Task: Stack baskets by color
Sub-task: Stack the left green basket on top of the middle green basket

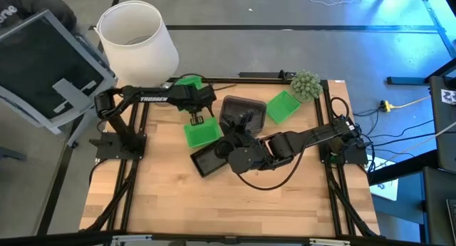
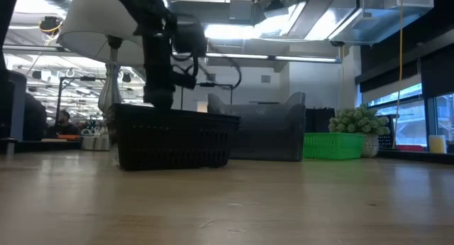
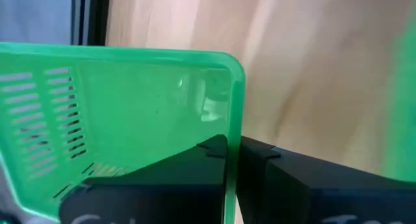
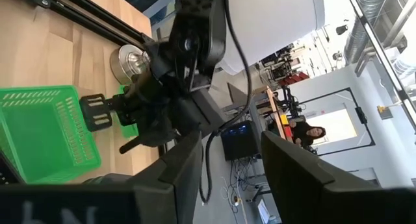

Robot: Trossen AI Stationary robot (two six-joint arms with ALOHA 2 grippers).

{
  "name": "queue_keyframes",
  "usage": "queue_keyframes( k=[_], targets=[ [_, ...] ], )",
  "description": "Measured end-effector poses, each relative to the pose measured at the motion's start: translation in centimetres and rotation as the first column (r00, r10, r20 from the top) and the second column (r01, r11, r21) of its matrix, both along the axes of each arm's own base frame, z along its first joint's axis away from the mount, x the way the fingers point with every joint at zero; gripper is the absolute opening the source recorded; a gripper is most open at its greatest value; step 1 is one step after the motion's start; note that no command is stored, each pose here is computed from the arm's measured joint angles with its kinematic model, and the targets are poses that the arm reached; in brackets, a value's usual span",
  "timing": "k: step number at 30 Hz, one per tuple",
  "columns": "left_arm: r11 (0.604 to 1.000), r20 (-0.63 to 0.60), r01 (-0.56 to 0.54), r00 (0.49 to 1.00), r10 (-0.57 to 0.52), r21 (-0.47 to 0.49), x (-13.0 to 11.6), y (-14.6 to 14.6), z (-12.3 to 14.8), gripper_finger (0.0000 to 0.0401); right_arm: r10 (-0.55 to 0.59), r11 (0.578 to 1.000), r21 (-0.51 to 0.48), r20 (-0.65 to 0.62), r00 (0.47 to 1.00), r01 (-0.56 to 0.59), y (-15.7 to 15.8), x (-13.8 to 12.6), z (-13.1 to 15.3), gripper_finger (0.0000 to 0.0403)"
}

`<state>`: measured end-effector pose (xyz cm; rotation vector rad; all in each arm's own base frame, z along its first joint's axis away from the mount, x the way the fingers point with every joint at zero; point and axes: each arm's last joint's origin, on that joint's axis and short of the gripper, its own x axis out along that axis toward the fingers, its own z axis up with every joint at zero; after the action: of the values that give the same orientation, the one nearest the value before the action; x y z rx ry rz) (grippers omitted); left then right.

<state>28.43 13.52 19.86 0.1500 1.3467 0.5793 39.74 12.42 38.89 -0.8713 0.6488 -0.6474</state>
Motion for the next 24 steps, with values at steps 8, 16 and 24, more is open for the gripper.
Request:
queue_keyframes(
  k=[8,16,24],
  targets=[
    [0.959,-0.015,0.270,0.963,-0.270,0.088,-0.2,-5.5,3.8,0.0001,0.000,1.000,0.001,0.001,1.000,0.000,0.0,0.0,0.0,0.0162],
    [0.847,-0.091,0.531,0.843,-0.529,-0.007,-2.6,-13.1,5.9,0.0000,0.000,1.000,0.002,0.003,1.000,0.000,0.0,0.0,0.0,0.0162],
    [0.593,-0.190,0.797,0.568,-0.801,-0.115,-2.4,-18.0,4.5,0.0000,-0.001,1.000,0.004,0.007,1.000,0.001,0.0,0.0,0.1,0.0162]
  ],
)
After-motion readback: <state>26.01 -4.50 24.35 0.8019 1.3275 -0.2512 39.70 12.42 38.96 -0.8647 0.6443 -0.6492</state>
